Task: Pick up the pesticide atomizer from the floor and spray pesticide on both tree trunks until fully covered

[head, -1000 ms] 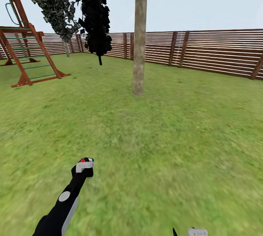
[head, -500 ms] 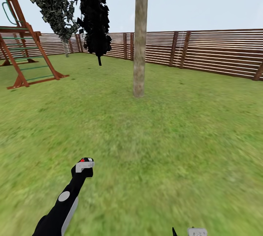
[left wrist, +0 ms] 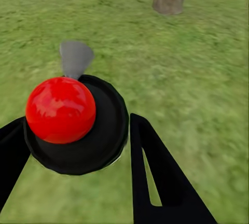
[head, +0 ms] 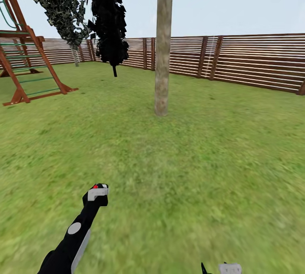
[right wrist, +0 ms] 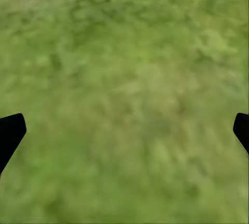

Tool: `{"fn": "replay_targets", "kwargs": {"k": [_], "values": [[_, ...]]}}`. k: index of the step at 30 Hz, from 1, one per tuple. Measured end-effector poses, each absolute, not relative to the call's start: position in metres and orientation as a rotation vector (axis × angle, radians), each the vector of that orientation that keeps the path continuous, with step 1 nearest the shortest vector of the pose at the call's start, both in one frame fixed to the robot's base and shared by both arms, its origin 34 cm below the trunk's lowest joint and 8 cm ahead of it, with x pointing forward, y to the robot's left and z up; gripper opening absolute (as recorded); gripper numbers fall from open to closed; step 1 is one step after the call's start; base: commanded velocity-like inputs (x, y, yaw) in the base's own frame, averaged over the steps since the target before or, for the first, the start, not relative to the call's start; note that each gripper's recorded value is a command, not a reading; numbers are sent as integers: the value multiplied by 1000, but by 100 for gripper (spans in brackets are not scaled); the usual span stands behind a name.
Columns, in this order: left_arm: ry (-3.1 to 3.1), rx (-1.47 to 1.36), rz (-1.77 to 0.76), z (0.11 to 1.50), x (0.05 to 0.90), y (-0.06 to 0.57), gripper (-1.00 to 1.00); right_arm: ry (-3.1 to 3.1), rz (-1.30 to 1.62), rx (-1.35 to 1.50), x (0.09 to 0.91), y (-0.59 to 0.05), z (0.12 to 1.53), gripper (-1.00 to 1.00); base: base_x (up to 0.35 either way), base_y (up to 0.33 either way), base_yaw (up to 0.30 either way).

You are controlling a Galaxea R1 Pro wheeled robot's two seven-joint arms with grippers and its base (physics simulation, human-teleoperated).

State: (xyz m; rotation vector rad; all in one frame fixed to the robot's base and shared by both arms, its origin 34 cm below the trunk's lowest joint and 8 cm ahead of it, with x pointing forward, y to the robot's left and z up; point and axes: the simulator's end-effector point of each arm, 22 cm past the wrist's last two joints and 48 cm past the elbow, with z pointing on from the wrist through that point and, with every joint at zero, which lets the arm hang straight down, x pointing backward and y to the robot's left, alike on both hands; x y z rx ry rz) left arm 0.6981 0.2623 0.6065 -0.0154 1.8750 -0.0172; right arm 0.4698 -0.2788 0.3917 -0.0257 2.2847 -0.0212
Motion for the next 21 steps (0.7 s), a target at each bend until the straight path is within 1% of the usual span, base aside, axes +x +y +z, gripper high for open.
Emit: {"fn": "replay_targets", "kwargs": {"k": [5,10,21], "values": [[1869,-15,-17,609,699,263,-100,2286,-22,-26,469,-279,392,100,340,0,-18],[1869,-14,-16,609,699,263,-100,2283,-21,-27,470,-278,392,100,339,0,-164],[1866,-15,-15,611,699,264,-100,2283,-20,-25,470,-278,392,100,340,0,-5]]}}
